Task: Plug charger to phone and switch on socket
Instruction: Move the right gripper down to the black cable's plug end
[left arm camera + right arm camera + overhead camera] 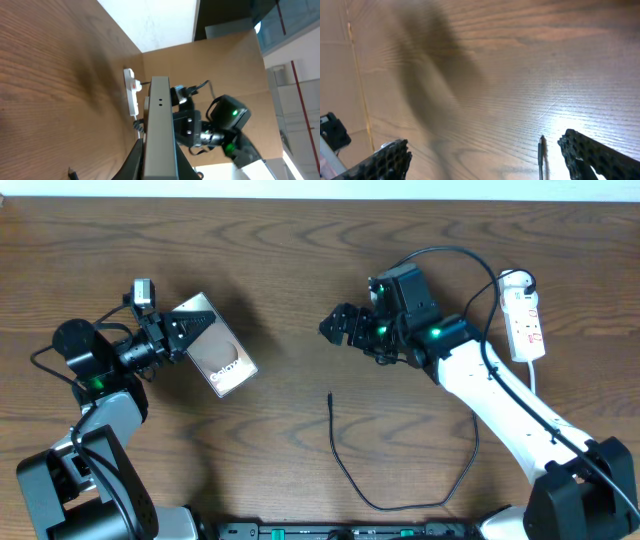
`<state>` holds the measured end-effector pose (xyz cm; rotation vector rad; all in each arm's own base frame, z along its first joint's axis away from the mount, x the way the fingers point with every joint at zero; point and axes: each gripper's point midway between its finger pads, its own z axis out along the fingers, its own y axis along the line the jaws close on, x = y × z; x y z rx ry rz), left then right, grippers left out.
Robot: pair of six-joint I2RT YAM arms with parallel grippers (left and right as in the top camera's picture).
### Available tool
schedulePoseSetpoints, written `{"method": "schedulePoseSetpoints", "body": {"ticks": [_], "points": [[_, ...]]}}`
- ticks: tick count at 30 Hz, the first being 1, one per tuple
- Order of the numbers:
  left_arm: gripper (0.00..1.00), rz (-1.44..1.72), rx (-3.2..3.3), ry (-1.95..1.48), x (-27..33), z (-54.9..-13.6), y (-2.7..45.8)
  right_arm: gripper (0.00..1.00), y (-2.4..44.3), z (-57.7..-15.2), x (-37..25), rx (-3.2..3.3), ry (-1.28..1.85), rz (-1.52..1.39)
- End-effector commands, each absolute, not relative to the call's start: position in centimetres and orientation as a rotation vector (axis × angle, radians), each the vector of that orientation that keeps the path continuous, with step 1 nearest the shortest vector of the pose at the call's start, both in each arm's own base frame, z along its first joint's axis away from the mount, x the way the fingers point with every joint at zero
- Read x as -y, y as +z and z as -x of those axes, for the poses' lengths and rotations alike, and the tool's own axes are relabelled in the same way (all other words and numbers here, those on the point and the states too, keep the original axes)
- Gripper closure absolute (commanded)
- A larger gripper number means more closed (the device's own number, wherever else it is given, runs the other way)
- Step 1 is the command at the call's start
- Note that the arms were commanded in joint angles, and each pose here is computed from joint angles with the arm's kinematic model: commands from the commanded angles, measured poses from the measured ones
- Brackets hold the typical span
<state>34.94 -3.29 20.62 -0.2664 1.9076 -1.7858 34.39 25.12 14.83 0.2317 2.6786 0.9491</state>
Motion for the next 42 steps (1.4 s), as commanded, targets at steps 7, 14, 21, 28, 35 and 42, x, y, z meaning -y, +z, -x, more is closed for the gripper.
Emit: {"method": "schedulePoseSetpoints", "body": {"ticks": [7, 14, 21, 28, 35, 42], "points": [[0.93, 0.152, -1.899, -1.758, 3.3, -34.7, 21.7, 0.01, 10.6, -28.9, -21.9, -2.936, 0.522, -0.127], [0.92, 0.154, -1.900, -1.759, 3.3, -34.7, 21.6, 0.01, 9.4, -26.0, -23.9, -2.973, 0.447, -0.022], [0.93, 0.147, -1.898, -1.754, 3.3, -34.7, 21.6, 0.01, 5.6, -24.4, -24.6, -3.130, 0.399, -0.108], [0.93, 0.142, -1.897, -1.751, 3.3, -34.7, 21.6, 0.08, 1.9, -23.6, -24.0, -3.284, 0.257, -0.158], [0.92, 0.128, -1.893, -1.741, 3.3, -34.7, 21.6, 0.04, 1.8, -23.8, -24.1, -3.274, 0.259, -0.163], [0.93, 0.127, -1.893, -1.741, 3.3, -34.7, 21.6, 0.02, 1.8, -25.7, -26.3, -3.164, 0.340, -0.110]]}}
